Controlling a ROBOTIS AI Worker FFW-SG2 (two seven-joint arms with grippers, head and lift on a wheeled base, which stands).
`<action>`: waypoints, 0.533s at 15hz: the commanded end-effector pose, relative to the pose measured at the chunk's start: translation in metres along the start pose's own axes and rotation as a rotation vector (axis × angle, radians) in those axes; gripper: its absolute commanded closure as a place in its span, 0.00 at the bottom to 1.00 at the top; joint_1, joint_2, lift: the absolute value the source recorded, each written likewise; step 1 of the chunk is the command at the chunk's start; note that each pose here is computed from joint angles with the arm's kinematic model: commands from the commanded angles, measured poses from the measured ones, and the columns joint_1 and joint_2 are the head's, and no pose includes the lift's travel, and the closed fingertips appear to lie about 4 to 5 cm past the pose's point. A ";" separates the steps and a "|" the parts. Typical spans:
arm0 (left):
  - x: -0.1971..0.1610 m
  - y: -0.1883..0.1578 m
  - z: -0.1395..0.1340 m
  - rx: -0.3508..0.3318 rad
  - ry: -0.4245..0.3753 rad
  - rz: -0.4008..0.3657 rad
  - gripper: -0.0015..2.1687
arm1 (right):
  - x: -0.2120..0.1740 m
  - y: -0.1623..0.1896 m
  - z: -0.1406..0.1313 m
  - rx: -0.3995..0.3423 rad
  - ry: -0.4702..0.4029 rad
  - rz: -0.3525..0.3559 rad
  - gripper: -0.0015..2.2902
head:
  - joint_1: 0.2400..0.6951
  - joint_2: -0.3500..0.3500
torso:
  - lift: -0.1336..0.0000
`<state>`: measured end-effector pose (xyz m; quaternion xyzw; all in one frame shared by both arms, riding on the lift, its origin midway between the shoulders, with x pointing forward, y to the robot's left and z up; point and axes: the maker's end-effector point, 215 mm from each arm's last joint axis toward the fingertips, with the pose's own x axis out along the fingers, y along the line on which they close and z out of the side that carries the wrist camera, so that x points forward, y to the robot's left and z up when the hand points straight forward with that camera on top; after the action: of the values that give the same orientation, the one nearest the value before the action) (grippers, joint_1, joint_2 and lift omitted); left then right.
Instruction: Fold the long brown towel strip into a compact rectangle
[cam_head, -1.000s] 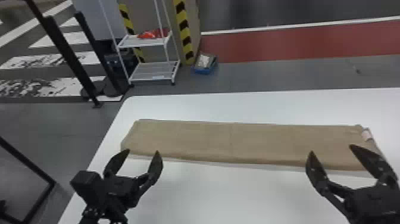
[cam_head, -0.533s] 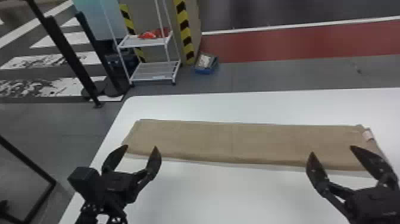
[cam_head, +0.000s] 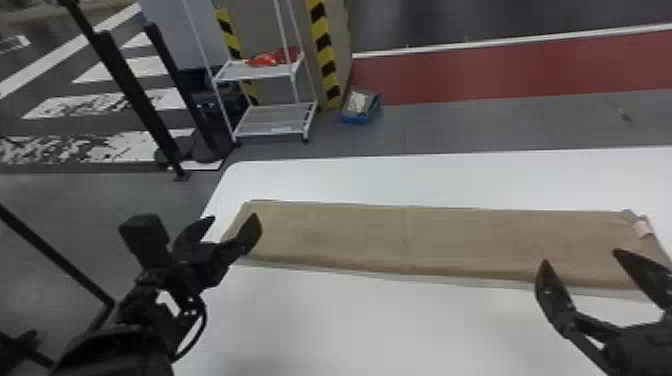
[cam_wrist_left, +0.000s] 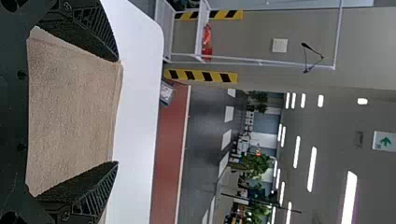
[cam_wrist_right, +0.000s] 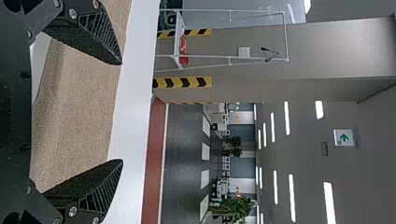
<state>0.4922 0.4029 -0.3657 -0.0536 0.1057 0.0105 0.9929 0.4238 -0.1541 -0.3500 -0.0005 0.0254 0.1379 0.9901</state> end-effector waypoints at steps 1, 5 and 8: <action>0.025 0.025 0.006 -0.014 0.055 0.028 0.05 | -0.003 0.001 0.002 0.001 -0.001 -0.001 0.06 | 1.00 0.91 | 0.07; 0.053 0.049 -0.008 -0.046 0.171 0.031 0.05 | -0.006 0.002 -0.002 0.000 0.007 -0.001 0.06 | 1.00 0.96 | 0.07; 0.062 0.057 -0.030 -0.094 0.270 0.019 0.05 | -0.009 0.002 -0.004 -0.005 0.013 -0.002 0.06 | 1.00 0.97 | 0.07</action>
<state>0.5433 0.4522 -0.4052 -0.0907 0.2202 0.0151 0.9711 0.4155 -0.1544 -0.3535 -0.0039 0.0310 0.1378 0.9900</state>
